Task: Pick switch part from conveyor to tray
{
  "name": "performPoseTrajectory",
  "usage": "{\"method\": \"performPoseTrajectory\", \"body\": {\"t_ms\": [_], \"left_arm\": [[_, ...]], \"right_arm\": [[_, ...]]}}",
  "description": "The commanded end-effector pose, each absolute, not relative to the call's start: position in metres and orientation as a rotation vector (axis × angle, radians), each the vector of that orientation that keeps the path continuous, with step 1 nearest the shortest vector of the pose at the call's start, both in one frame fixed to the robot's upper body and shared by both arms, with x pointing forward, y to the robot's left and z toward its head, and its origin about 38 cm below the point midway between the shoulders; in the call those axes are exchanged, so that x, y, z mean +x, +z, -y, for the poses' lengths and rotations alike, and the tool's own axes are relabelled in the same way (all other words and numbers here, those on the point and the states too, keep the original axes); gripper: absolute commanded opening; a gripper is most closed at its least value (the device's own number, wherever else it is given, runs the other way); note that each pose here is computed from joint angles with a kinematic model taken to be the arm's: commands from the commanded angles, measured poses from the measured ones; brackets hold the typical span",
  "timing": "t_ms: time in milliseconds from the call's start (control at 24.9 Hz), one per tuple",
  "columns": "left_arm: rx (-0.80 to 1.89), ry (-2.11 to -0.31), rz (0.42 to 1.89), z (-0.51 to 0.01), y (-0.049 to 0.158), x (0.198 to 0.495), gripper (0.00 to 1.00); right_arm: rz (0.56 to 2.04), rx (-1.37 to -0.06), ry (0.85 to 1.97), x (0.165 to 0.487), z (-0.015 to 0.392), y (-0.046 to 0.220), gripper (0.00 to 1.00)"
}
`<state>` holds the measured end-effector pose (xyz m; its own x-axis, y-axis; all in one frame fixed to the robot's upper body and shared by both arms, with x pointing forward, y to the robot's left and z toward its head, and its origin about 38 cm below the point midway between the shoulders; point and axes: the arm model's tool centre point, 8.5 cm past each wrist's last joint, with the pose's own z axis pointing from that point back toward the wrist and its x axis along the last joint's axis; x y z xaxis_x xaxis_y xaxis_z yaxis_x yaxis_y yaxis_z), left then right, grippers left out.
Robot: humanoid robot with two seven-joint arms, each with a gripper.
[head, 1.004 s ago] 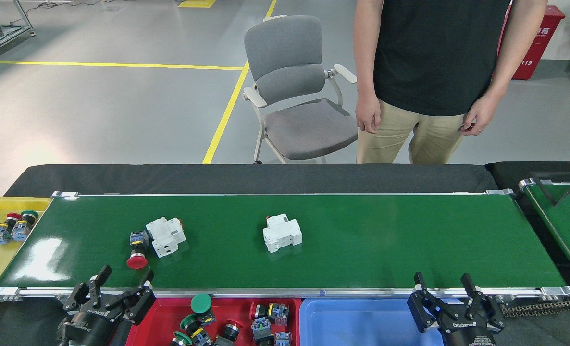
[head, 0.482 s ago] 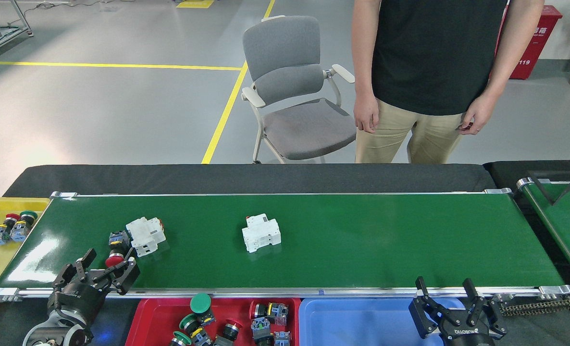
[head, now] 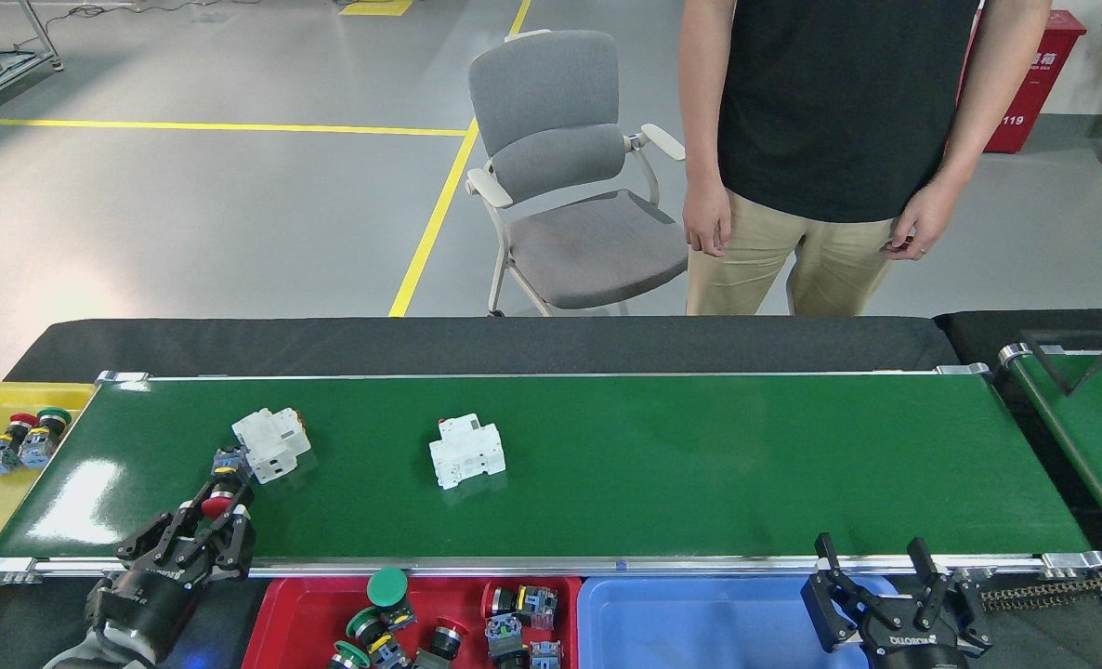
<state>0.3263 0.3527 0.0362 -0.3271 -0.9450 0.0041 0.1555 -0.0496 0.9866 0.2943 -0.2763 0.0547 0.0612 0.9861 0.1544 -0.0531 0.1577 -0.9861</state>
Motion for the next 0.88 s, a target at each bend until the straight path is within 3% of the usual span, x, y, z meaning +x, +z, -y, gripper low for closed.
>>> {"method": "performPoseTrajectory", "body": {"t_ms": [0, 80, 161, 201, 241, 603, 723, 844], "left_arm": [[0.881, -1.637, 1.414, -0.337, 0.049, 0.298, 0.11], [0.858, -1.668, 1.41, -0.328, 0.047, 0.267, 0.17], [0.835, -1.689, 1.403, -0.319, 0.046, 0.243, 0.41], [0.824, -1.687, 1.402, -0.315, 0.044, 0.234, 0.64], [0.816, -1.671, 1.407, -0.31, 0.043, 0.23, 0.99], [0.873, -1.573, 1.411, -0.314, 0.048, 0.234, 1.0], [1.085, -1.373, 1.224, -0.353, 0.055, 0.266, 1.0], [1.114, -1.312, 1.134, -0.38, 0.046, 0.285, 1.0]], "right_arm": [[1.194, -1.125, 1.05, 0.291, 0.285, 0.06, 0.98], [1.189, -1.133, 1.039, 0.287, 0.288, 0.058, 0.98], [1.177, -1.131, 1.04, 0.283, 0.29, 0.056, 0.98], [1.176, -1.131, 1.04, 0.282, 0.29, 0.055, 0.98], [1.176, -1.133, 1.039, 0.281, 0.29, 0.055, 0.98], [1.2, -1.179, 1.008, 0.28, 0.294, 0.059, 0.98], [1.2, -1.179, 1.008, 0.28, 0.294, 0.059, 0.98], [1.2, -1.182, 1.003, 0.28, 0.295, 0.059, 0.98]]}}
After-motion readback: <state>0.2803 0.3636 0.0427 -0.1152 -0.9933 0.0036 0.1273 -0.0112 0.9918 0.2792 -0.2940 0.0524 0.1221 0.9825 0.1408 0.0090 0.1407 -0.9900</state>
